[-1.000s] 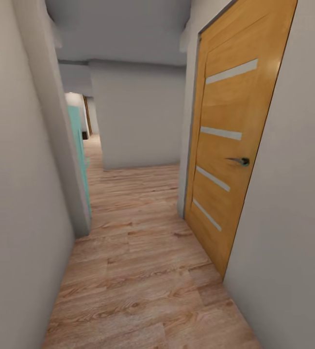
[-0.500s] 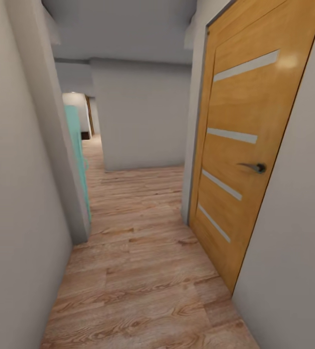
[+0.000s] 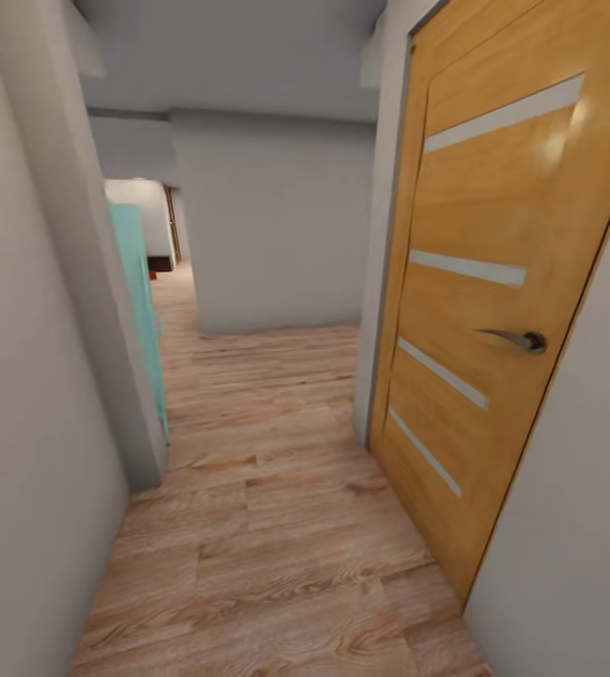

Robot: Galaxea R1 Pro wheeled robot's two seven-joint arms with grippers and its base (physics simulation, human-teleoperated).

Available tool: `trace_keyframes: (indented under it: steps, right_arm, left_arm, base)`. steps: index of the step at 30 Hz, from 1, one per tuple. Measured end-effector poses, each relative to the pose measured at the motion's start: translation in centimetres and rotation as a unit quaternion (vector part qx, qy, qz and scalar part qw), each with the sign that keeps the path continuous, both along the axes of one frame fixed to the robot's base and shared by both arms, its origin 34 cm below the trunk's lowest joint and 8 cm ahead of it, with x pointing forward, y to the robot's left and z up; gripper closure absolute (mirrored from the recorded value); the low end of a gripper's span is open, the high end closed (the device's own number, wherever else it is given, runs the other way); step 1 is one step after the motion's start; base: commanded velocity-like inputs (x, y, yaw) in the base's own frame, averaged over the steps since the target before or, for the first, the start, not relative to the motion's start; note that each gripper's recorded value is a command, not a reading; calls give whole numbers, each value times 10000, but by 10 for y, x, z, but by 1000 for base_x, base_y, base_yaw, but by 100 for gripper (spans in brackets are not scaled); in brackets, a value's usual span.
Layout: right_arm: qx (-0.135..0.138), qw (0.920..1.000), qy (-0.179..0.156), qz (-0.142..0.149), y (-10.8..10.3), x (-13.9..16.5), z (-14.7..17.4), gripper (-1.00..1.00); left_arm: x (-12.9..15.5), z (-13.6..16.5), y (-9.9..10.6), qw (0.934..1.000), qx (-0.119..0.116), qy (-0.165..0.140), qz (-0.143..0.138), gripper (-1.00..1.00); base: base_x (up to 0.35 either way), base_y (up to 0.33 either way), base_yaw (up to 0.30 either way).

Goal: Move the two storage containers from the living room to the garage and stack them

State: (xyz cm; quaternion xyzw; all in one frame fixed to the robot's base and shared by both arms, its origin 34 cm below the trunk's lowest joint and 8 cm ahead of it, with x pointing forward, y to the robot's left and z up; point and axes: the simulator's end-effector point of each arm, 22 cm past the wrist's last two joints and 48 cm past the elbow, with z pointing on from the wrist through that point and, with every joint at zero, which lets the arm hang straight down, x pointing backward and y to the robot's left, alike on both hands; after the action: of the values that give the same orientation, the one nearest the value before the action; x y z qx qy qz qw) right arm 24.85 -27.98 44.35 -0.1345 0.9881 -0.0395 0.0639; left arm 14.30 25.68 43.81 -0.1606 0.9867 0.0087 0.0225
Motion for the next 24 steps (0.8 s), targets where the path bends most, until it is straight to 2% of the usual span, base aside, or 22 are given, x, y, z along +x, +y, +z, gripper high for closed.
trace_keyframes:
  steps: [13, 24]
  right_arm:
    - [-4, 10000, 20, 3, 0, -1, 0, -100]
    - [-1, 10000, 3, 17, 0, 0, 0, -100]
  left_arm:
    - [0, 0, 0, 10000, -1, 4, 4, -100]
    - [-1, 0, 0, 10000, -4, 12, 5, -100]
  base:
    - [321, 0, 9]
    - [321, 0, 256]
